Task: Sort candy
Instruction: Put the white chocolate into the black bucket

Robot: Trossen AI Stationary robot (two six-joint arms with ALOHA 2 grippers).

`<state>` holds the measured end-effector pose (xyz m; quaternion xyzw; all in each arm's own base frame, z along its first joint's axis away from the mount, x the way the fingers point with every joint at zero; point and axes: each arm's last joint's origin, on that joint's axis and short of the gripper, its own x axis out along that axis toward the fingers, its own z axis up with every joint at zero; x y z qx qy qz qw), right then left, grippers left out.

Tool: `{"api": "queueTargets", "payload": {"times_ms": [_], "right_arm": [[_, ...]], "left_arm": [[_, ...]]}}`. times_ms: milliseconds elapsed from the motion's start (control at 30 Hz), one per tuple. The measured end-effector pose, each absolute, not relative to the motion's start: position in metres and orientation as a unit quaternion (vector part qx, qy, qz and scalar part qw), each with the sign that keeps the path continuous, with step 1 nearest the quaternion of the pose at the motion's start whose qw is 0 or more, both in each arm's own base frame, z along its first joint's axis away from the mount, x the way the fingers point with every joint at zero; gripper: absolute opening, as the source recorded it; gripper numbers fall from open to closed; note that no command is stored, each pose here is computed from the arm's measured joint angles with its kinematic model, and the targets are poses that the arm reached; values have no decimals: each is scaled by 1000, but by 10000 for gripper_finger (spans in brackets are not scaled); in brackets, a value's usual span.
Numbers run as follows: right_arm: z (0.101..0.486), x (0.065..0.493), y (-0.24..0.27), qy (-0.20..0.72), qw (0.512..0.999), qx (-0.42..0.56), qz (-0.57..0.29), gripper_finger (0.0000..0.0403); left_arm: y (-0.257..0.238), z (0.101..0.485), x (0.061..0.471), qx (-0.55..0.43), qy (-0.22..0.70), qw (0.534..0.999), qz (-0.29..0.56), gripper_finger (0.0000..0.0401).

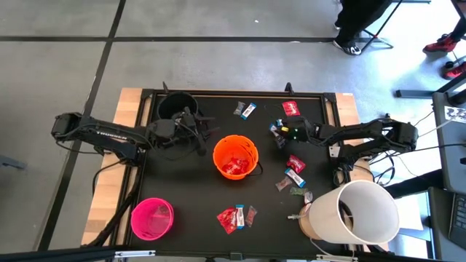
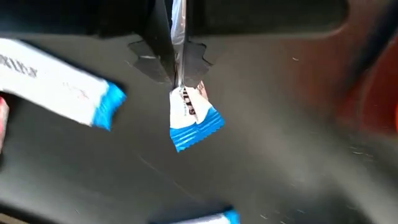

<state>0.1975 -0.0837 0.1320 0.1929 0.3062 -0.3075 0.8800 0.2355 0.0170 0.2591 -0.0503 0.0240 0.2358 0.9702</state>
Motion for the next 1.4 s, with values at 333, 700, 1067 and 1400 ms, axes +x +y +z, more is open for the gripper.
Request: {"api": "queueTargets", "payload": {"times_ms": [333, 700, 1067, 1400], "right_arm": [[149, 209, -88, 222, 923, 135, -285, 8], [200, 237, -94, 86, 969, 134, -188, 8], [276, 283, -98, 9, 985, 102, -140, 8], [282, 340, -93, 51, 988, 96, -109, 7]], "left_arm": [[23, 260, 235, -54, 18, 963, 265, 203], [33, 276, 233, -95, -76, 958, 261, 203], [49, 258, 246, -73, -35, 963, 259, 204], [59, 262, 247, -40, -58, 964, 258, 206]]}}
